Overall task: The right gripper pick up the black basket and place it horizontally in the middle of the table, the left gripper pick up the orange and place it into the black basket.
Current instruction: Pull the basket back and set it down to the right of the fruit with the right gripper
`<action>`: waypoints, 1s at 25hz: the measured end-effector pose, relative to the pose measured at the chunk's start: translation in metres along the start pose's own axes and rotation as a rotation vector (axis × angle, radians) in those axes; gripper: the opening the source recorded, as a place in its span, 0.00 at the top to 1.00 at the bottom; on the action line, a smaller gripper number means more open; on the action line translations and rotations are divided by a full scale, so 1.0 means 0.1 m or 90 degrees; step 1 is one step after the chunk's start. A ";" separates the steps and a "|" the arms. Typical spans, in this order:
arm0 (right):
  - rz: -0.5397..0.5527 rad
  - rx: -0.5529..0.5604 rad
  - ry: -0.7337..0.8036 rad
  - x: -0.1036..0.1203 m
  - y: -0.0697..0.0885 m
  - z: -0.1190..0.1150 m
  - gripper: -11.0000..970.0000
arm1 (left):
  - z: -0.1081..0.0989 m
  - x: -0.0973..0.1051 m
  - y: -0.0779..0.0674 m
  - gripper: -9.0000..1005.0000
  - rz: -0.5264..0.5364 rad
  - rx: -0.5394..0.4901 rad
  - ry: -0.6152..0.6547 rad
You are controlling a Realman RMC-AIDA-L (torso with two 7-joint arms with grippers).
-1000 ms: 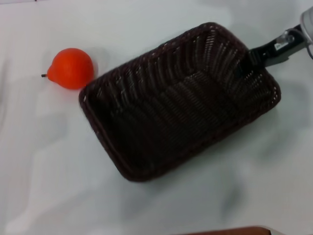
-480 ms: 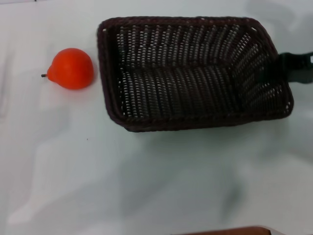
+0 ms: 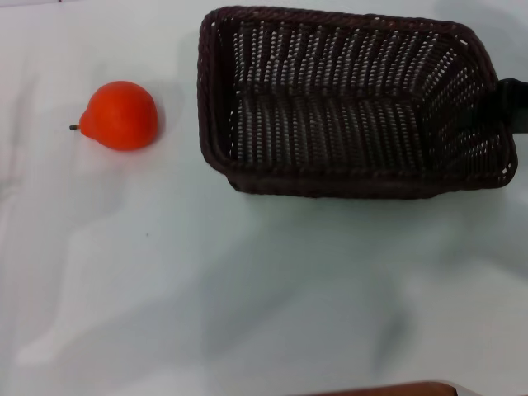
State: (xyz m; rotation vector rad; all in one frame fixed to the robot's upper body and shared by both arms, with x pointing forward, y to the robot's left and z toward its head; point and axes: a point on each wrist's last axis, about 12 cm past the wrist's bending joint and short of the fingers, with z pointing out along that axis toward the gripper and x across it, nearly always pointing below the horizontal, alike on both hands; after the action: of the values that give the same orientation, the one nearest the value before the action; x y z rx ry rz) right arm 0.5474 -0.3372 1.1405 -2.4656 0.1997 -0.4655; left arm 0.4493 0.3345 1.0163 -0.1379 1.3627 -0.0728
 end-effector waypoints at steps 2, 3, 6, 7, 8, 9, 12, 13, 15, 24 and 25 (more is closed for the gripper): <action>-0.001 -0.003 -0.002 0.02 -0.02 0.00 0.75 | 0.01 0.00 -0.01 0.10 -0.001 0.002 0.001; -0.001 -0.005 -0.004 0.03 -0.02 0.00 0.75 | 0.01 0.01 -0.01 0.10 -0.002 0.003 0.003; -0.007 -0.016 -0.006 0.06 -0.04 0.03 0.74 | 0.01 0.01 -0.02 0.10 -0.002 0.005 0.003; -0.012 -0.019 -0.008 0.07 -0.06 0.05 0.73 | 0.01 0.01 -0.02 0.10 -0.002 0.005 0.003; -0.013 -0.021 -0.007 0.08 -0.07 0.06 0.73 | 0.01 0.01 -0.02 0.10 -0.002 0.005 0.003; -0.012 -0.022 -0.006 0.09 -0.07 0.07 0.72 | 0.01 0.01 -0.02 0.10 -0.003 0.005 0.003; -0.002 -0.015 -0.001 0.11 -0.06 0.11 0.71 | 0.00 0.01 -0.03 0.10 0.003 0.010 0.000; 0.002 -0.006 0.000 0.11 -0.06 0.13 0.71 | -0.01 0.01 -0.03 0.10 0.007 0.011 0.001; 0.009 0.009 -0.003 0.10 -0.07 0.17 0.62 | -0.01 0.02 -0.05 0.10 0.016 0.016 0.005; -0.003 0.026 -0.032 0.09 -0.14 0.30 0.34 | 0.00 0.07 -0.10 0.11 0.014 0.034 0.030; -0.003 0.024 -0.030 0.10 -0.13 0.28 0.34 | 0.01 0.07 -0.09 0.11 0.011 0.035 0.033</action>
State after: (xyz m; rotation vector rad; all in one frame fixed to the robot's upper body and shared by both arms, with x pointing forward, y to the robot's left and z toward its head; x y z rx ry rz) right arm 0.5673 -0.3140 1.1303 -2.4385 0.1638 -0.4090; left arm 0.4519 0.3242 1.0108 -0.0778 1.4127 -0.1003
